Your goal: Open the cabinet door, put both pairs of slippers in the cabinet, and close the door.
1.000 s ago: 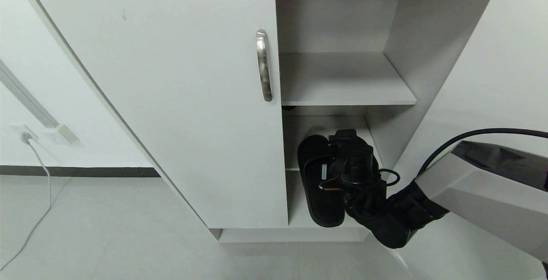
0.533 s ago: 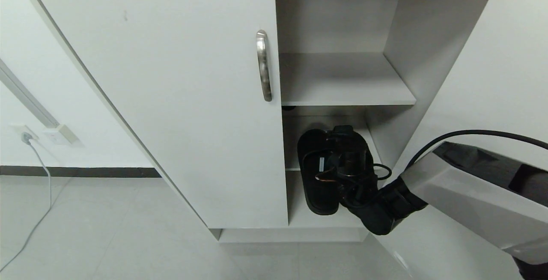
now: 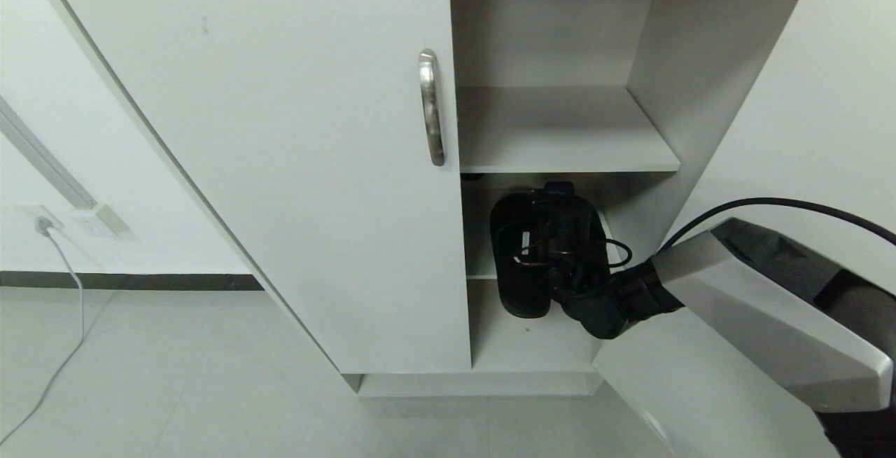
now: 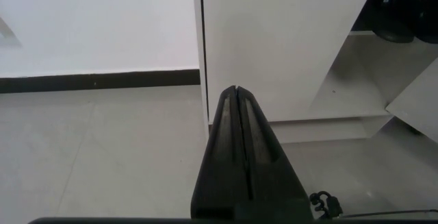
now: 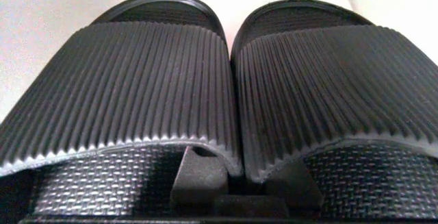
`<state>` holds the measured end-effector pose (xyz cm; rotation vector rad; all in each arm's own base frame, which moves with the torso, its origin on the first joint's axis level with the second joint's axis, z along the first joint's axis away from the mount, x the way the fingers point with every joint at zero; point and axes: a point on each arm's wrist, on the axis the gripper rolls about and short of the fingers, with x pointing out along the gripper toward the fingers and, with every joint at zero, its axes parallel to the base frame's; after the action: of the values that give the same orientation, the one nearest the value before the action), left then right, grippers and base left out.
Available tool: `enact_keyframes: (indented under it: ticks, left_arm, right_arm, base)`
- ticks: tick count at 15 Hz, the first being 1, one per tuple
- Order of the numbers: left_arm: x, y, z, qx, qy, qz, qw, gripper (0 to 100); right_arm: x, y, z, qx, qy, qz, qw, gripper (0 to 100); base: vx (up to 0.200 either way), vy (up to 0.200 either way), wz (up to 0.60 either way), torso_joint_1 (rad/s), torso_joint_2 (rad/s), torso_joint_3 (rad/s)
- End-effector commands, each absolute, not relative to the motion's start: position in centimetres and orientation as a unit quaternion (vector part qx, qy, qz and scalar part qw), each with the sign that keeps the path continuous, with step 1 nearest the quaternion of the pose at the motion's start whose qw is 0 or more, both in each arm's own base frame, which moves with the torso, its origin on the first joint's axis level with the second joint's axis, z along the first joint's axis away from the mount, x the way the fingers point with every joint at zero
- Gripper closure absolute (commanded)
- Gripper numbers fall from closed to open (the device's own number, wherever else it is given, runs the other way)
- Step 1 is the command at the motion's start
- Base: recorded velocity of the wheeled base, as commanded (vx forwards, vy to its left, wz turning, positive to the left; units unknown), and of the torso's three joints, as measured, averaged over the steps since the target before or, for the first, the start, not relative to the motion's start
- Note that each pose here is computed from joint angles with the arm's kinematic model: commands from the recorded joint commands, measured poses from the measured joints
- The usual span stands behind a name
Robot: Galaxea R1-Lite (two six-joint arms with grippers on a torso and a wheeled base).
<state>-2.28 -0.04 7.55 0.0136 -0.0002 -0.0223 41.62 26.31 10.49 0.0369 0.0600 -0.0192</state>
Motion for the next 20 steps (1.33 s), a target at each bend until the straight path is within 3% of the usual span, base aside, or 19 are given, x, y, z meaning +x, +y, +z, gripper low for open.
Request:
enact_keyframes:
  ticks: [1,13,14,20]
  left_arm:
    - [-2.3,0.0,7.6,0.007,0.001,-0.012,1.0,100]
    - [-2.3,0.0,7.6,0.007,0.001,-0.011,1.0,100]
    - [-2.3,0.0,7.6,0.007,0.001,-0.012,1.0,100]
    - [-2.3,0.0,7.6,0.007,0.001,-0.012,1.0,100]
  right_arm:
    - [42.6,26.4,10.4,0.022,0.026,-0.013,0.999,100]
    - [44.8,26.7,9.8,0.015,0.037,-0.009,0.999,100]
    - [44.8,26.7,9.6,0.014,0.038,-0.009,0.999,0]
    - [44.4,26.9,9.7,0.014,0.04,-0.007,0.999,0]
  base:
    - [0.0,0.0,0.0,0.0,0.0,0.0]
    - [0.0,0.0,0.0,0.0,0.0,0.0]
    - [0.0,0.0,0.0,0.0,0.0,0.0]
    - [0.0,0.0,0.0,0.0,0.0,0.0]
